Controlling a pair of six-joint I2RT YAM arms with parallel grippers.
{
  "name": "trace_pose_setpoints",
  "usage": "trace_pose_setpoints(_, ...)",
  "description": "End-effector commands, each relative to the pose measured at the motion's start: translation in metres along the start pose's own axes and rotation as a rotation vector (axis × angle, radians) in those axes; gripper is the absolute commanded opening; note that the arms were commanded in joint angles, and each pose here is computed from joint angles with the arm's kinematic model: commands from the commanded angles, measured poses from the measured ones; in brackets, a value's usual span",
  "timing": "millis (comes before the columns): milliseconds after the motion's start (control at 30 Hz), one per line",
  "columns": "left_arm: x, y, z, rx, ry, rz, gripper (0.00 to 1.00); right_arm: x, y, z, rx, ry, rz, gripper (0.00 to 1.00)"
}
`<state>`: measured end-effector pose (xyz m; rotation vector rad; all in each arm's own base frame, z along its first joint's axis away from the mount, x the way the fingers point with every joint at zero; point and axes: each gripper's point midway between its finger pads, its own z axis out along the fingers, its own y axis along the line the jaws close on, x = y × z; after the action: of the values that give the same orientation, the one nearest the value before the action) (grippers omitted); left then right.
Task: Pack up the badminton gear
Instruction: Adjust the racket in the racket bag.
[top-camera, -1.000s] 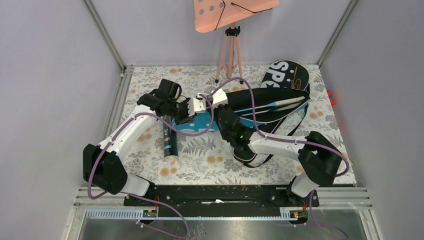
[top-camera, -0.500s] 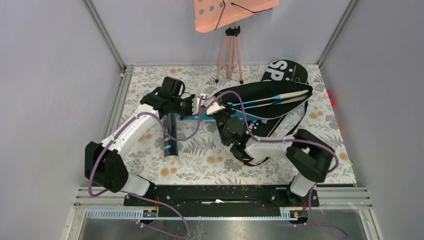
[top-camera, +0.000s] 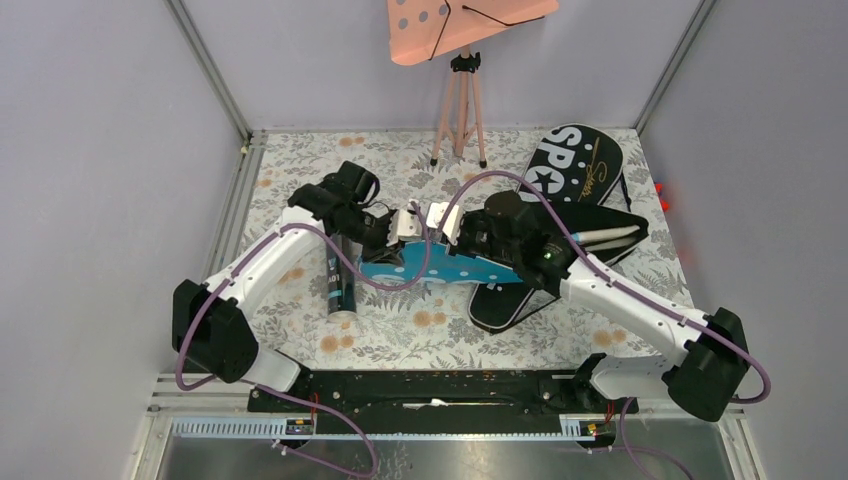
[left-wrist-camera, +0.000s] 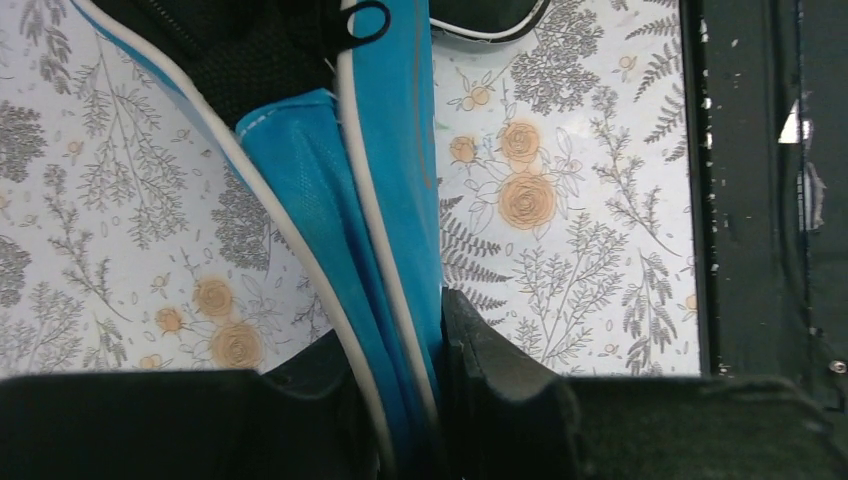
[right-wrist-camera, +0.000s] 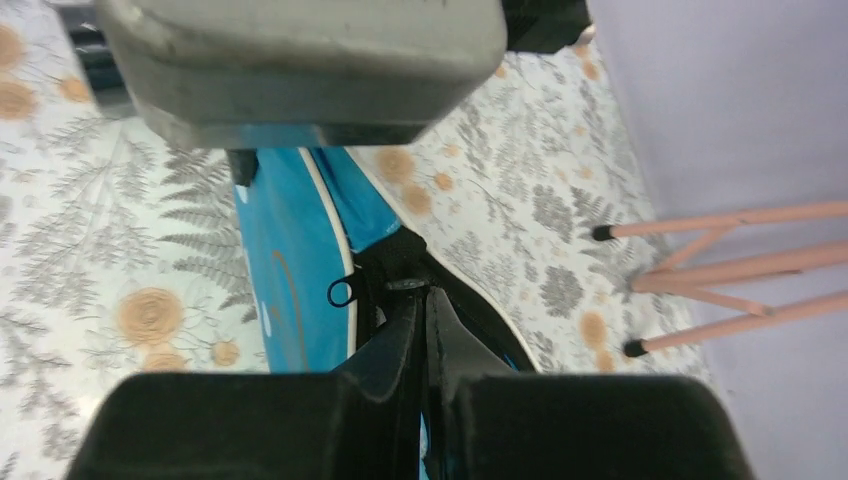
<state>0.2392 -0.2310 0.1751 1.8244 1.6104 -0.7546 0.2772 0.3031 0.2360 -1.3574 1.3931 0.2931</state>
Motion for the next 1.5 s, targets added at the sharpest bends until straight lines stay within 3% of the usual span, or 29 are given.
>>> trace_pose_setpoints(0,-0.006,-0.044,0.015,0.185,-0.015,-0.086,0.0,-0.095,-0.007,-0.011,-0.117,-0.316,0.02,0.0)
trace_pose_setpoints(200,-0.005,-0.044,0.028,0.179,0.005,-0.078,0.0,-0.142,-0.058,-0.014,0.111,-0.514,0.123,0.0)
trace_pose_setpoints(400,0.007,-0.036,0.039,0.147,0.043,-0.088,0.0,-0.174,-0.08,-0.038,0.155,-0.595,0.307,0.0)
trace_pose_setpoints(533,0.021,-0.02,0.043,0.073,0.093,-0.051,0.0,-0.155,-0.081,-0.055,0.206,-0.499,0.348,0.0)
trace_pose_setpoints(700,0.033,0.018,0.033,-0.122,0.14,0.019,0.0,-0.075,-0.043,-0.057,0.182,-0.22,0.371,0.0)
trace_pose_setpoints(767,0.033,0.028,0.025,-0.19,0.145,0.046,0.0,-0.041,-0.019,-0.052,0.144,-0.143,0.397,0.09)
trace_pose_setpoints(900,0.022,0.029,0.015,-0.245,0.092,0.141,0.0,0.023,0.012,-0.054,0.153,0.046,0.48,0.46)
trace_pose_setpoints(967,0.017,0.026,0.014,-0.254,0.066,0.176,0.0,0.046,0.014,-0.063,0.219,0.118,0.524,0.56)
trace_pose_setpoints(1033,0.011,0.024,0.012,-0.26,0.045,0.19,0.0,0.056,0.021,-0.072,0.228,0.15,0.558,0.59)
trace_pose_setpoints(1200,0.012,0.02,0.009,-0.261,0.06,0.2,0.0,0.033,0.048,-0.087,0.107,-0.03,0.61,0.61)
trace_pose_setpoints(1333,0.021,0.017,0.011,-0.261,0.112,0.219,0.0,0.01,0.03,-0.088,0.186,-0.21,0.693,0.64)
trace_pose_setpoints(1467,0.019,0.008,0.013,-0.231,0.123,0.22,0.0,-0.007,0.012,-0.08,0.233,-0.281,0.743,0.6)
